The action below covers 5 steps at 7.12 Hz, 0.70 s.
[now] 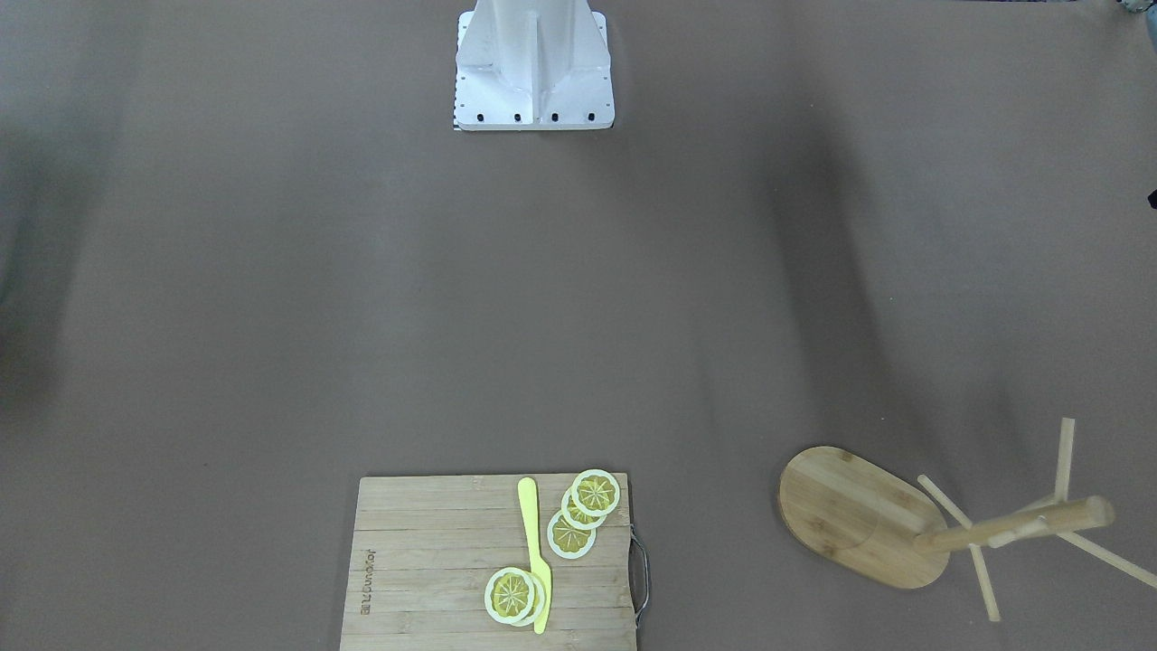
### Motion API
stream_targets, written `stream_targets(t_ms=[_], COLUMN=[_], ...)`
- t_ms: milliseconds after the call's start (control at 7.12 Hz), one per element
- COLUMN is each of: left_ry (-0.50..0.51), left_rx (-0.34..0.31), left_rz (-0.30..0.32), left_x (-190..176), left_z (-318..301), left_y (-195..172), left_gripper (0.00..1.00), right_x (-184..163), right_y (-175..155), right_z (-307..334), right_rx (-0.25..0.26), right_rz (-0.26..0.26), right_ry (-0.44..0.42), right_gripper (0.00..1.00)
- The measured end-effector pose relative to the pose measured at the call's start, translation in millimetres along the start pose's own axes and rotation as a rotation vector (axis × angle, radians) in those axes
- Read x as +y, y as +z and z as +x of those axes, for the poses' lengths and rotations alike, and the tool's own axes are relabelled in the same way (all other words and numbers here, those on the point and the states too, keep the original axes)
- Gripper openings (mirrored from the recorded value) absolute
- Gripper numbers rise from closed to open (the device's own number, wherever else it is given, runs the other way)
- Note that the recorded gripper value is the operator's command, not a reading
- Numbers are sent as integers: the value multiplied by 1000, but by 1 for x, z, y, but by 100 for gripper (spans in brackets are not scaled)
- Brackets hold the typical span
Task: Hang cup on storage rack
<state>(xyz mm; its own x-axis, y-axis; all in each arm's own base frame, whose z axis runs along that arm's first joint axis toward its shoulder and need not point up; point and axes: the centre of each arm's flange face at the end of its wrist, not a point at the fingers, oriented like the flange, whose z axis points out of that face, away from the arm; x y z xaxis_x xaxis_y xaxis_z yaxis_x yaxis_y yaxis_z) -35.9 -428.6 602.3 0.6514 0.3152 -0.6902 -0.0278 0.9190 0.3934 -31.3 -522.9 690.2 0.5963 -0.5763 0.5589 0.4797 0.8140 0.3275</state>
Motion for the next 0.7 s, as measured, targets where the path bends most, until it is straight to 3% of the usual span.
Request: stream_targets(t_ms=[140, 702], left_ry=[-1, 2], left_rx=[0, -1], left_rz=[1, 3], left_x=[0, -2], left_z=[0, 0], left_y=[0, -1], left_gripper=[98, 98], right_x=[2, -7], right_y=[6, 7], right_z=[1, 0], right_rx=[-1, 0], right_rz=[-9, 5], right_ry=[-1, -14], right_gripper=[0, 0])
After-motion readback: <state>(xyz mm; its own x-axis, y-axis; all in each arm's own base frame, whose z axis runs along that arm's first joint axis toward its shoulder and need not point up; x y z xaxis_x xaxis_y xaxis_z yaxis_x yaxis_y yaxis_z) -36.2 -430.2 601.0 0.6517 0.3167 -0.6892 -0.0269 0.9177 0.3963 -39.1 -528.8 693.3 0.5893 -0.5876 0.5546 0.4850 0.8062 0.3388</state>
